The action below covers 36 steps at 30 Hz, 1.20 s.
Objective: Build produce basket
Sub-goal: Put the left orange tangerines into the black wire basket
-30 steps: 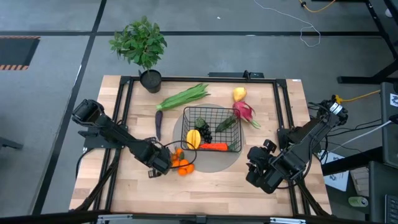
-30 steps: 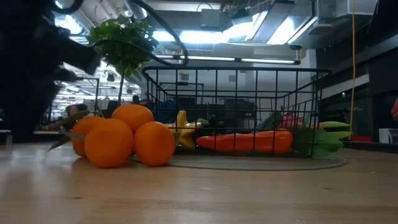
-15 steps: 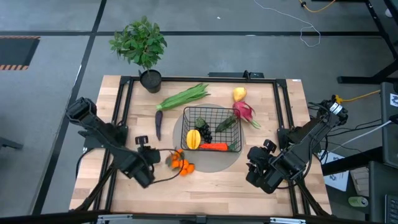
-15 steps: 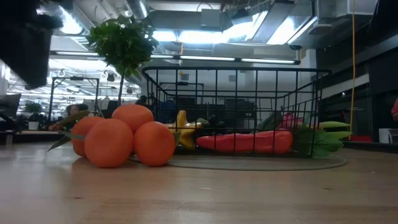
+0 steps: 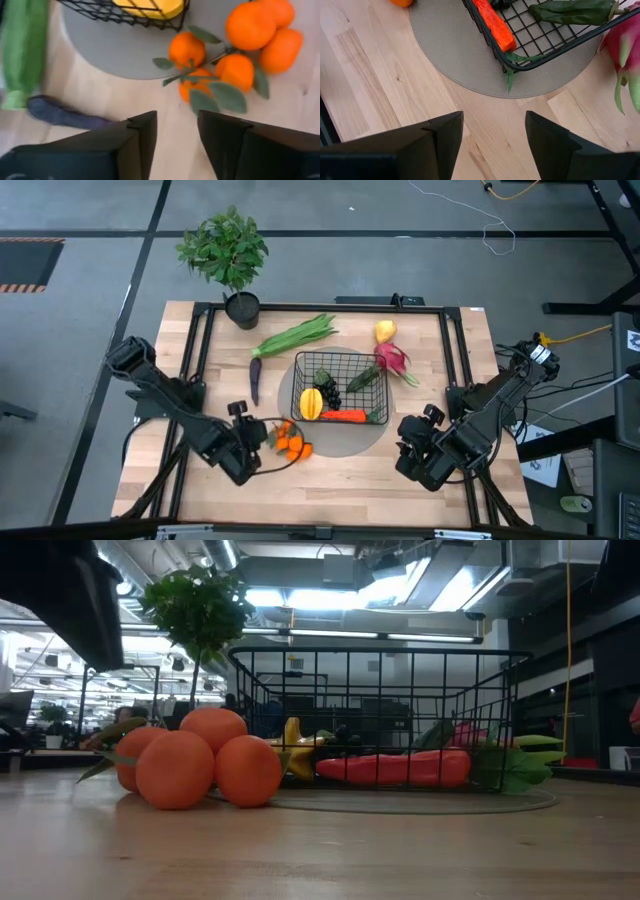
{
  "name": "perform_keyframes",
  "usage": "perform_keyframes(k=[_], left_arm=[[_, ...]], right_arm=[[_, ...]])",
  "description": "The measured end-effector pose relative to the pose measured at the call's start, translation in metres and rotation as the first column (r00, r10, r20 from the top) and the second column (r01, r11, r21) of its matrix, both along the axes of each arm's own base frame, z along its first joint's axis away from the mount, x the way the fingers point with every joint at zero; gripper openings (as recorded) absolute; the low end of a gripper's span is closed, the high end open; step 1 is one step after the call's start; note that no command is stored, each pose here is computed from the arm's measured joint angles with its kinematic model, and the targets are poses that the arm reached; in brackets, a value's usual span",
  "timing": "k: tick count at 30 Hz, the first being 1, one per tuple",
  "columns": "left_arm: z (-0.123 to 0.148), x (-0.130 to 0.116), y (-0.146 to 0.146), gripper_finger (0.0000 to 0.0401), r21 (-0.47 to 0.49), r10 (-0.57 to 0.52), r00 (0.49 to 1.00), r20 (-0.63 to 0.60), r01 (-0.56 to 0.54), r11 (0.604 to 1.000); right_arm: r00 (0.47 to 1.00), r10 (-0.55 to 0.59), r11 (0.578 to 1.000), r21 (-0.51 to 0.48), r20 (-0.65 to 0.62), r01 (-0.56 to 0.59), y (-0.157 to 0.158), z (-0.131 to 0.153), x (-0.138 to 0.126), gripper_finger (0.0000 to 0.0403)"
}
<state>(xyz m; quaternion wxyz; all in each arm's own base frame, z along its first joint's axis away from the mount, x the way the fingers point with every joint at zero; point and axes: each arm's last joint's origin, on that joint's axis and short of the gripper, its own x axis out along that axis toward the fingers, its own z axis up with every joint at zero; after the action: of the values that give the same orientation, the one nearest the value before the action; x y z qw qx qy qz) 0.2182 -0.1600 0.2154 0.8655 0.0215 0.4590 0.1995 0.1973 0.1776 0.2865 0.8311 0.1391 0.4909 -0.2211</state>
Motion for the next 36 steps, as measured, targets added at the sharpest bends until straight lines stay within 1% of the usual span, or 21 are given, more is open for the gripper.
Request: perform_keyframes(k=[5,8,11,13,15,24,31,33,36], left_arm=[[-0.002,0.01,0.014,0.0173,0.013,0.009,0.999,-0.047,-0.008,1.0],[-0.001,0.016,0.019,0.019,0.009,0.004,0.999,-0.041,-0.003,1.0],[-0.002,0.027,0.019,0.0199,-0.004,-0.045,0.999,0.011,0.045,0.999],[-0.003,0.032,0.019,0.0201,-0.019,-0.093,0.995,0.023,0.094,0.995],[-0.006,0.036,0.019,0.0202,-0.047,-0.118,0.992,0.047,0.12,0.992],[-0.032,0.031,0.04,0.0203,-0.038,-0.085,0.996,-0.027,0.084,0.996],[-0.044,0.032,0.043,0.0204,-0.139,-0.11,0.994,-0.02,0.106,0.985],[-0.047,0.032,0.044,0.0204,-0.158,-0.13,0.991,-0.024,0.124,0.979],[-0.051,0.032,0.048,0.0204,-0.17,-0.126,0.992,-0.024,0.12,0.978]], right_arm=[[1.0,0.002,1.0,-0.001,-0.001,-0.002,0.0,0.0,0.0,0.0204],[1.0,0.002,1.0,-0.001,0.0,-0.002,0.0,0.0,0.0,0.0204],[1.0,0.002,1.0,-0.001,-0.001,-0.002,0.0,0.0,0.0,0.0204],[1.0,0.003,1.0,-0.002,-0.001,-0.003,0.0,0.0,0.0,0.0204],[1.0,0.003,1.0,-0.001,-0.001,-0.003,0.0,0.0,0.0,0.0204],[1.0,0.003,1.0,-0.002,-0.001,-0.003,0.0,0.0,0.0,0.0204],[1.0,0.003,1.0,-0.002,-0.001,-0.003,0.0,0.0,0.0,0.0204],[1.0,0.003,1.0,-0.002,-0.001,-0.003,0.0,0.0,0.0,0.0204],[1.0,0.003,1.0,-0.002,-0.001,-0.003,0.0,0.0,0.0,0.0204]])
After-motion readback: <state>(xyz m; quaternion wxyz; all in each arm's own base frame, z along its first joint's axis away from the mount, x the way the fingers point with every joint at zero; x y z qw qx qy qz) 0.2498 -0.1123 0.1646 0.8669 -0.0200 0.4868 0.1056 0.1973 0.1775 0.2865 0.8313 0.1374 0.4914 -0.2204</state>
